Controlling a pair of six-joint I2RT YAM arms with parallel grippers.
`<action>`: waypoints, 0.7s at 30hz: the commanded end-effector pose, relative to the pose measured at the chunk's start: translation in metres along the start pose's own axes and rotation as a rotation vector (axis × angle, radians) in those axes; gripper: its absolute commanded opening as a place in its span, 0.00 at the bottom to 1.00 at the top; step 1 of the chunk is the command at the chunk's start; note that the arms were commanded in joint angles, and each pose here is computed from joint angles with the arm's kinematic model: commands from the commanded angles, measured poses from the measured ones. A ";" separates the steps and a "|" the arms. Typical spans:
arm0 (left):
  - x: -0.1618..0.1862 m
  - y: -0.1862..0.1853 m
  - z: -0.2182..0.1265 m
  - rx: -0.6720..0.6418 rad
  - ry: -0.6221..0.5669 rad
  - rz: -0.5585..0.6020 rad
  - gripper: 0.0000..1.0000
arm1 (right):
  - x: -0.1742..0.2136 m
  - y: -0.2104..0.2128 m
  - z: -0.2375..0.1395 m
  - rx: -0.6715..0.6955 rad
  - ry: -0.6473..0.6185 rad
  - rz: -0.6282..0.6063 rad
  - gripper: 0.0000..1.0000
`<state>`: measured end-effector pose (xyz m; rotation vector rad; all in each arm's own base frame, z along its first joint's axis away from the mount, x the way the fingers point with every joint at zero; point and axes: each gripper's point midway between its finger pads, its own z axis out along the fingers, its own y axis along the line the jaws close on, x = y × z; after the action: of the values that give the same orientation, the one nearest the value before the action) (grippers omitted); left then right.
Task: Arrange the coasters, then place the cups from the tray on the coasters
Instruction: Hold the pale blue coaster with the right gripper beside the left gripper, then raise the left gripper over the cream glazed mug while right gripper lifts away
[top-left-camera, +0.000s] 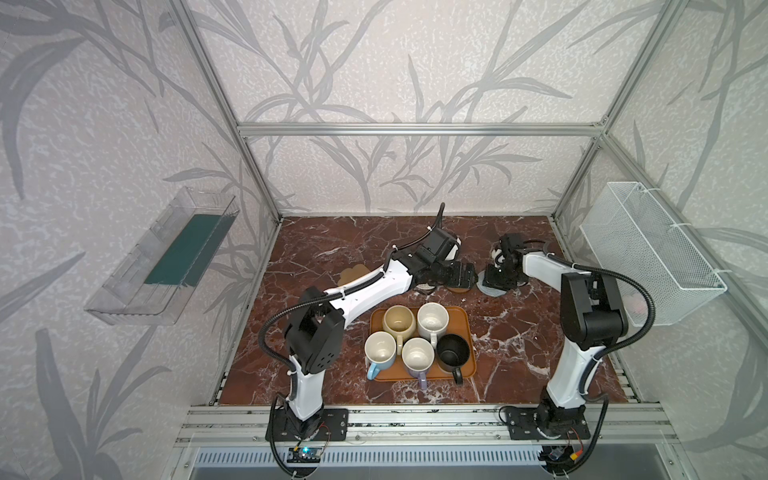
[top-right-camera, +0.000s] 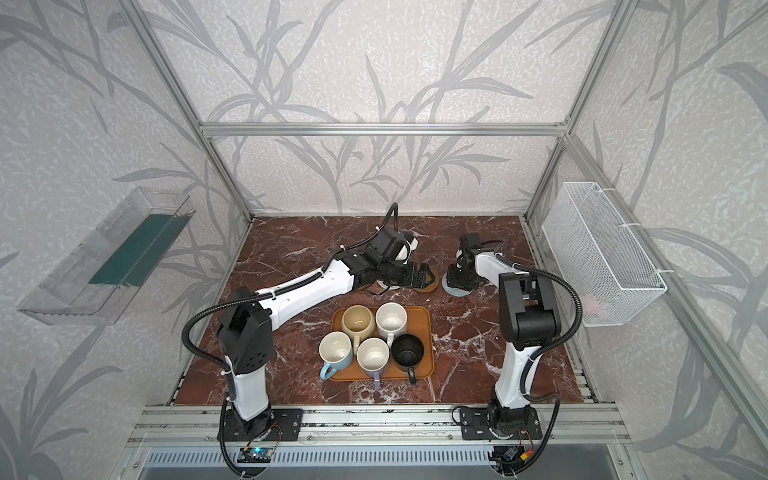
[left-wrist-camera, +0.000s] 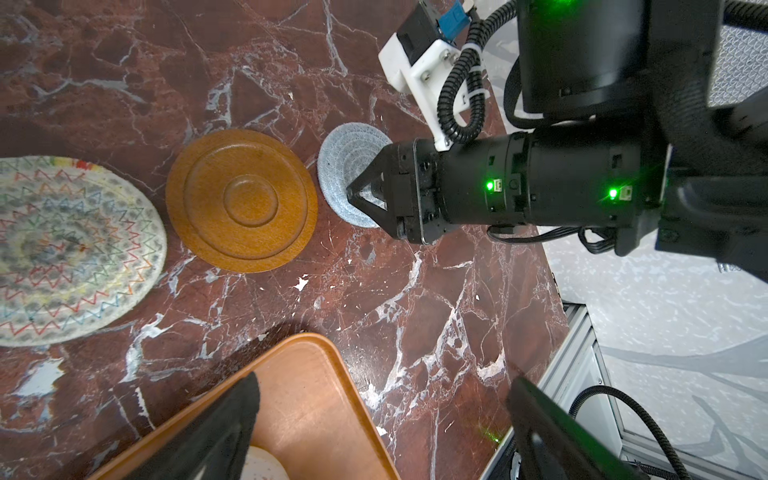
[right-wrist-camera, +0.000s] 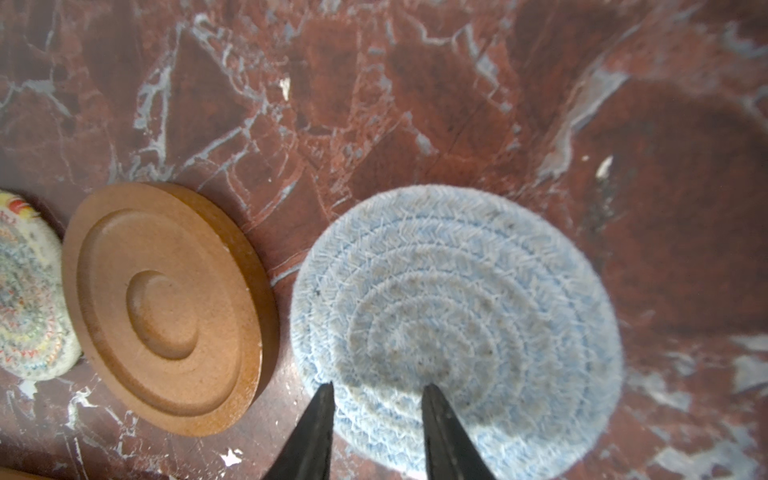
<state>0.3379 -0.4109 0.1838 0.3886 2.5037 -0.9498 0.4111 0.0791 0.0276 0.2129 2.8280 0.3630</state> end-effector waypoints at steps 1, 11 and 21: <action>-0.008 -0.007 -0.019 0.003 -0.041 0.011 0.96 | -0.003 0.010 -0.016 -0.023 -0.037 -0.026 0.36; -0.011 -0.001 -0.037 -0.044 -0.068 0.016 0.97 | -0.012 0.019 -0.051 -0.040 -0.108 -0.049 0.38; 0.003 0.020 -0.086 -0.165 -0.076 -0.022 0.99 | 0.014 0.051 -0.101 -0.055 -0.145 -0.173 0.99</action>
<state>0.3250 -0.3643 0.2197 0.3139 2.4815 -0.8329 0.3931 0.1020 0.1187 0.0492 2.6553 0.3858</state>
